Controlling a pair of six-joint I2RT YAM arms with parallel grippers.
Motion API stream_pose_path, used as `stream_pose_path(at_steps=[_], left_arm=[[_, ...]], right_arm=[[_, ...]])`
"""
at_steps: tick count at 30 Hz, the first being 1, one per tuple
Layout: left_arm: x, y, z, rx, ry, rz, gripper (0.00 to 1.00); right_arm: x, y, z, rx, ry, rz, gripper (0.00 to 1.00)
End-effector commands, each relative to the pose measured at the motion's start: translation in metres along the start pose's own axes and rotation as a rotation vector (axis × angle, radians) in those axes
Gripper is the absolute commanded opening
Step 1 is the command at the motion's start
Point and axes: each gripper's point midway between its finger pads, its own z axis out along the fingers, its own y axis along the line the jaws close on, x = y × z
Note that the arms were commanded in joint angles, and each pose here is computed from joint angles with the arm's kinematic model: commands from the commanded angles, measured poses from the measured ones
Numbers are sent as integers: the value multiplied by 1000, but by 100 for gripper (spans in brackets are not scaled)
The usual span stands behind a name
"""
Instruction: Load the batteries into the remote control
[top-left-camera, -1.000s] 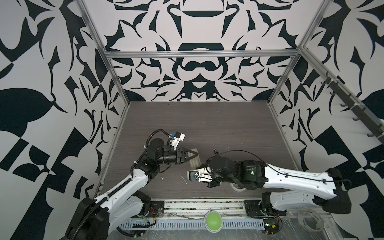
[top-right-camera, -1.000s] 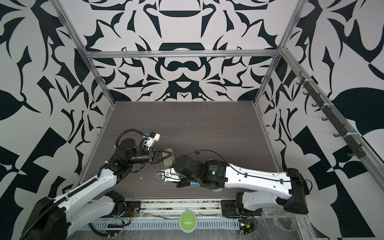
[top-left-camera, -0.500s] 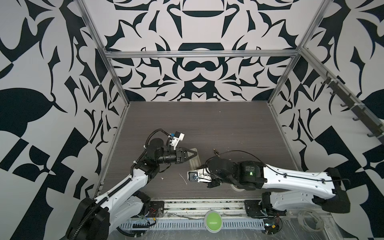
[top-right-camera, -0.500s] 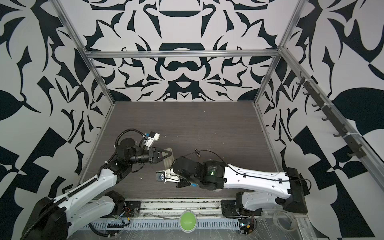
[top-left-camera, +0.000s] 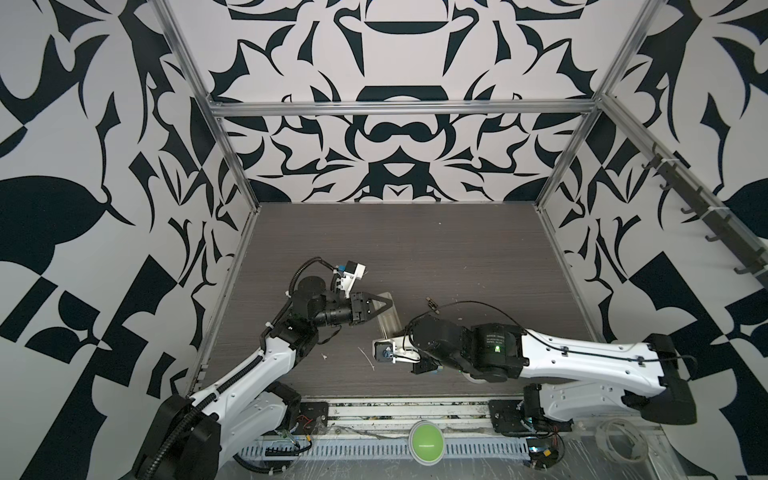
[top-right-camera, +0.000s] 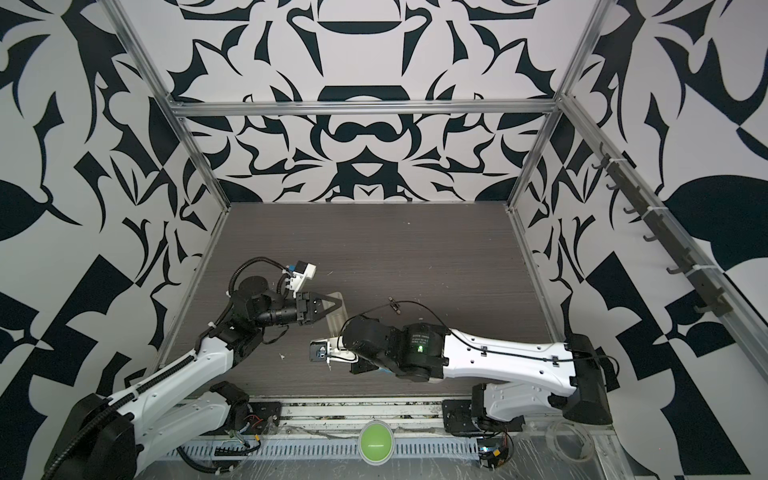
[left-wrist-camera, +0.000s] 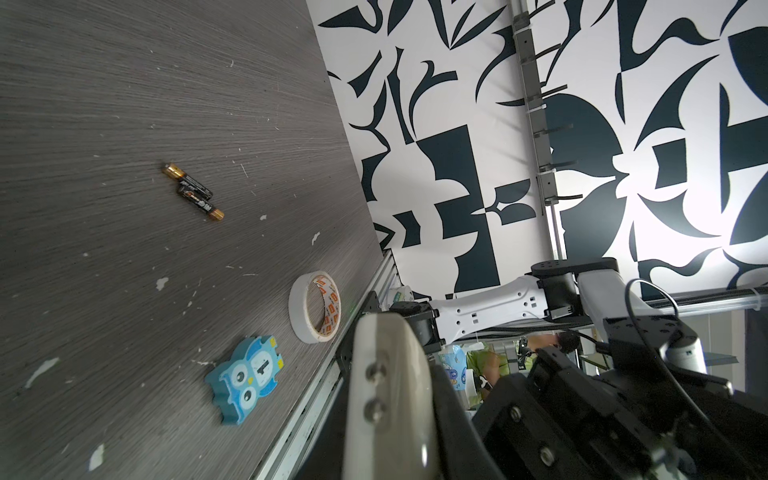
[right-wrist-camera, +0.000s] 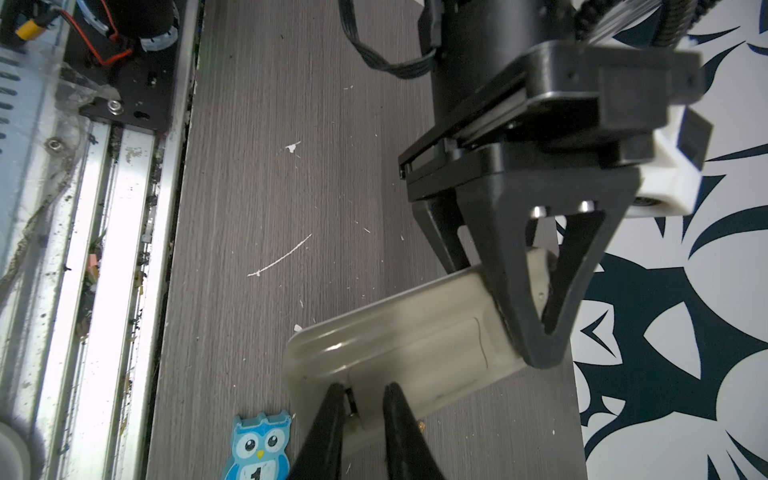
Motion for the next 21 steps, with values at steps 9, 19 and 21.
stream_pose_path(at_steps=[9,19,21], left_arm=[[13,-7,2,50,73,-5,0],[13,-6,2,48,71,-6,0],[14,-5,2,46,71,-8,0]], right_arm=[[-13,-39,-9,176,-39,15,18],[-17,-44,-8,194,-33,-12,16],[-17,-46,-9,201,-36,-14,16]])
